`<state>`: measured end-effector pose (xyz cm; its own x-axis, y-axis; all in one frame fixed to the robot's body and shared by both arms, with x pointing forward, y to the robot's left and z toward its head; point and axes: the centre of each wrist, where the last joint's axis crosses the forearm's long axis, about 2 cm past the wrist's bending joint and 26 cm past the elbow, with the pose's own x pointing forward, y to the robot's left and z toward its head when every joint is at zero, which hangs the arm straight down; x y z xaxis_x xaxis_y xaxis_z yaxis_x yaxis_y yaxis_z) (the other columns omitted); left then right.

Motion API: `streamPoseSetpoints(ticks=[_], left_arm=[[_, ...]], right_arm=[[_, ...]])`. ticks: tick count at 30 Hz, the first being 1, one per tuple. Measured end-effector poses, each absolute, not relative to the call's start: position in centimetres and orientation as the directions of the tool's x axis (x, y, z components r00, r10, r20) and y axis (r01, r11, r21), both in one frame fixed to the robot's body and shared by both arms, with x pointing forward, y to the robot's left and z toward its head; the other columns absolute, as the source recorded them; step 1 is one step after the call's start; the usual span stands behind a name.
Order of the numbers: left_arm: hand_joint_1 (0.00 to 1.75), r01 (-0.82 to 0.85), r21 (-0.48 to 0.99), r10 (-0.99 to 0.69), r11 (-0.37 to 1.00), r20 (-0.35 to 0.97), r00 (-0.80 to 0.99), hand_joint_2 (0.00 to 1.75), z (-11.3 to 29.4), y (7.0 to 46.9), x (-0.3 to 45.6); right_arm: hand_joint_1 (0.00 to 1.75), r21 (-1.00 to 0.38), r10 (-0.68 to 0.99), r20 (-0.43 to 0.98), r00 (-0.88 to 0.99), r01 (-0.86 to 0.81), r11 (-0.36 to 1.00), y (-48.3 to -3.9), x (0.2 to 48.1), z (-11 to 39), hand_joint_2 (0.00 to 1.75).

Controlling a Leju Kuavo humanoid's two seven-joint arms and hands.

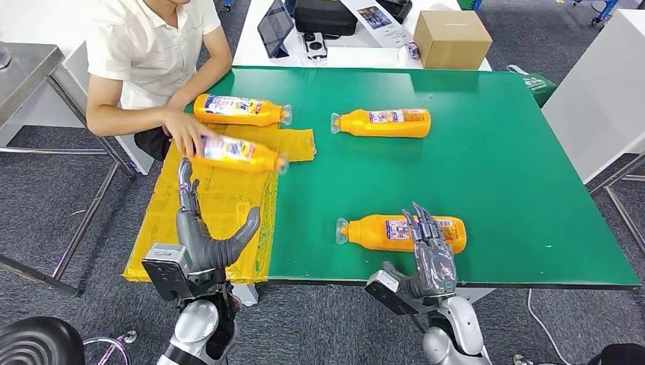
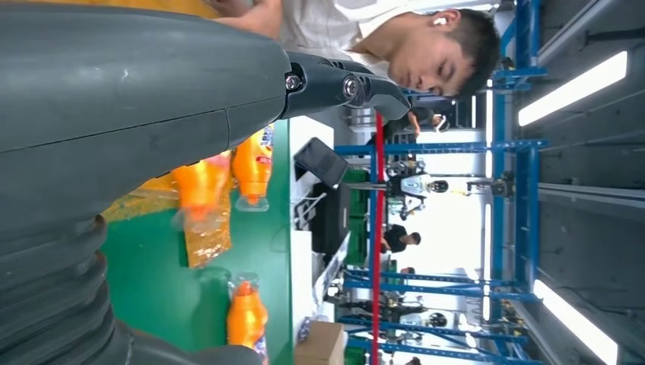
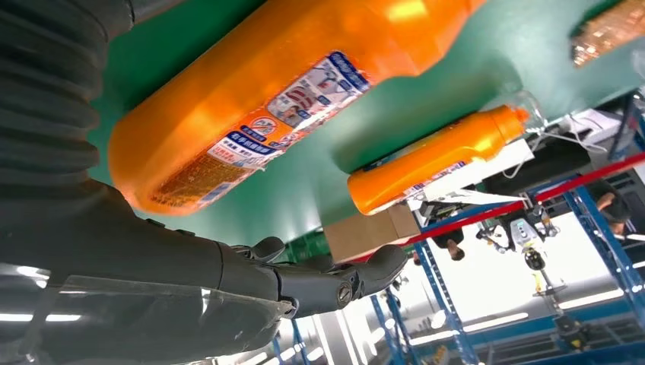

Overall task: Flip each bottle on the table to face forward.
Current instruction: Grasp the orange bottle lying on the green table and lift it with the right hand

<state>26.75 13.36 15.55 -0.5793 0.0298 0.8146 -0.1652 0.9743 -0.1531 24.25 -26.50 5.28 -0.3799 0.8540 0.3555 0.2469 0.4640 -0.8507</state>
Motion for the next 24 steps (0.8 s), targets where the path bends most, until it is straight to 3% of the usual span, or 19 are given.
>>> streamPoseSetpoints(ticks=[17, 24], left_arm=[[0.00, -0.120, -0.173, 0.067, 0.978, 0.797, -0.600, 1.75, 16.6, 12.9, 26.9], [0.00, -0.093, -0.183, 0.095, 0.979, 0.807, -0.582, 1.75, 17.1, 12.6, 27.2]], right_arm=[[0.00, -0.878, 0.867, 0.375, -0.329, 0.175, 0.446, -26.8, 28.9, 5.9, 1.75], [0.00, -0.927, 0.924, 0.290, -0.249, 0.168, 0.336, -26.9, 31.1, 6.0, 1.75]])
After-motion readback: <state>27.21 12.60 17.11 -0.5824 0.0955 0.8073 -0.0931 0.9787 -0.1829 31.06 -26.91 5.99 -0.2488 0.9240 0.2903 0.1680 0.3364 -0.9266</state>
